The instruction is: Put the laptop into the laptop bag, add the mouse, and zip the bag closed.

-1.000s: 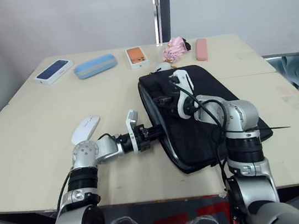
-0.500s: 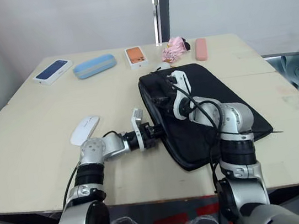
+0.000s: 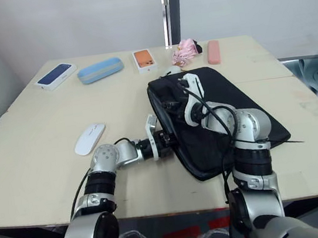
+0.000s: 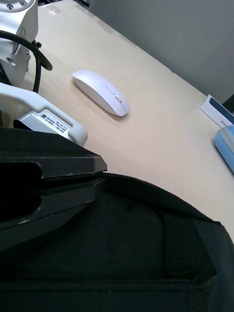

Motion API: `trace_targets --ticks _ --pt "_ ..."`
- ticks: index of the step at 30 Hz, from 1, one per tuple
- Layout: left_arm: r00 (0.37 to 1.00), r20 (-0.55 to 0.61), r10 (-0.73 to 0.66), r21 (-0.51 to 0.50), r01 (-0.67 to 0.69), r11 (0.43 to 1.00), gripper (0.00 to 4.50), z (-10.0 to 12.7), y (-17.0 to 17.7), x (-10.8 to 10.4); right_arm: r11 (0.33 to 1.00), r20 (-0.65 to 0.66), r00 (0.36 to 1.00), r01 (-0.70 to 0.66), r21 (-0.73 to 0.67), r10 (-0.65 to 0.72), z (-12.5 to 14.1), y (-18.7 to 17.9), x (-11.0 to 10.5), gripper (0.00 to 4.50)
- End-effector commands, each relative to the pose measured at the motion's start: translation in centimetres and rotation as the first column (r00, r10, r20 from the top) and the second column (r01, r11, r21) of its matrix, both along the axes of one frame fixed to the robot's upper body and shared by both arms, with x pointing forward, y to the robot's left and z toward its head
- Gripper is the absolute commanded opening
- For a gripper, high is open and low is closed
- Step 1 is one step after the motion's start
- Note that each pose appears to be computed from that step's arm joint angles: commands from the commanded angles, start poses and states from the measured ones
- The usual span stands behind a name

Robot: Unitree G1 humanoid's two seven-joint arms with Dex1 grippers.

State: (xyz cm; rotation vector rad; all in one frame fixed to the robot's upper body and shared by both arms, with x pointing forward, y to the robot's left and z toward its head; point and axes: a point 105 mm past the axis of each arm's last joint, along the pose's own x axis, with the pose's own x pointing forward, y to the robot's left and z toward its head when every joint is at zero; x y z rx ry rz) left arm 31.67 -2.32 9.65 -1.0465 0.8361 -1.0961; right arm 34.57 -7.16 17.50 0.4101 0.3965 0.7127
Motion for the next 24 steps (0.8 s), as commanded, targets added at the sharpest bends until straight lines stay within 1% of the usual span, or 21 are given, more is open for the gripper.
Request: trace_targets --ticks 1,6,8,9,13,16,21,24 --pt "0.994 0.101 -0.047 -0.032 0.050 0.998 1.84 2.1 -0.3 -0.3 0.998 0.072 0.996 -0.051 0.027 0.049 1.8 0.8 -0.5 0.00" --pt "0.992 0.124 -0.011 0.007 0.010 1.000 3.69 1.6 1.7 -0.1 0.999 0.079 0.996 -0.053 0.006 0.053 1.7 0.4 -0.4 0.00" --pt "0.991 0.131 0.001 0.011 -0.002 1.000 4.36 1.6 2.6 -0.1 0.999 0.080 0.995 -0.052 0.004 0.052 1.7 0.3 -0.3 0.00" --pt "0.990 0.142 0.012 0.010 -0.013 1.000 4.44 1.7 3.2 0.0 0.999 0.081 0.995 -0.052 0.005 0.051 1.7 0.2 -0.3 0.00" --pt "0.972 0.211 0.099 -0.004 -0.100 0.995 4.44 2.9 5.9 1.0 0.999 0.080 0.996 -0.050 0.003 0.050 1.6 0.0 -0.1 0.00" --pt "0.961 0.237 0.144 -0.013 -0.144 0.989 4.44 3.3 7.1 1.6 0.998 0.080 0.995 -0.056 0.000 0.055 1.5 0.1 0.0 0.00" --pt "0.947 0.274 0.166 0.006 -0.174 0.985 4.44 4.0 8.8 2.2 0.998 0.080 0.994 -0.070 -0.003 0.071 1.4 0.3 0.0 0.00" --pt "0.933 0.325 0.156 0.045 -0.180 0.983 4.44 4.6 10.6 1.9 0.997 0.080 0.994 -0.075 -0.011 0.075 1.2 0.3 0.0 0.00"
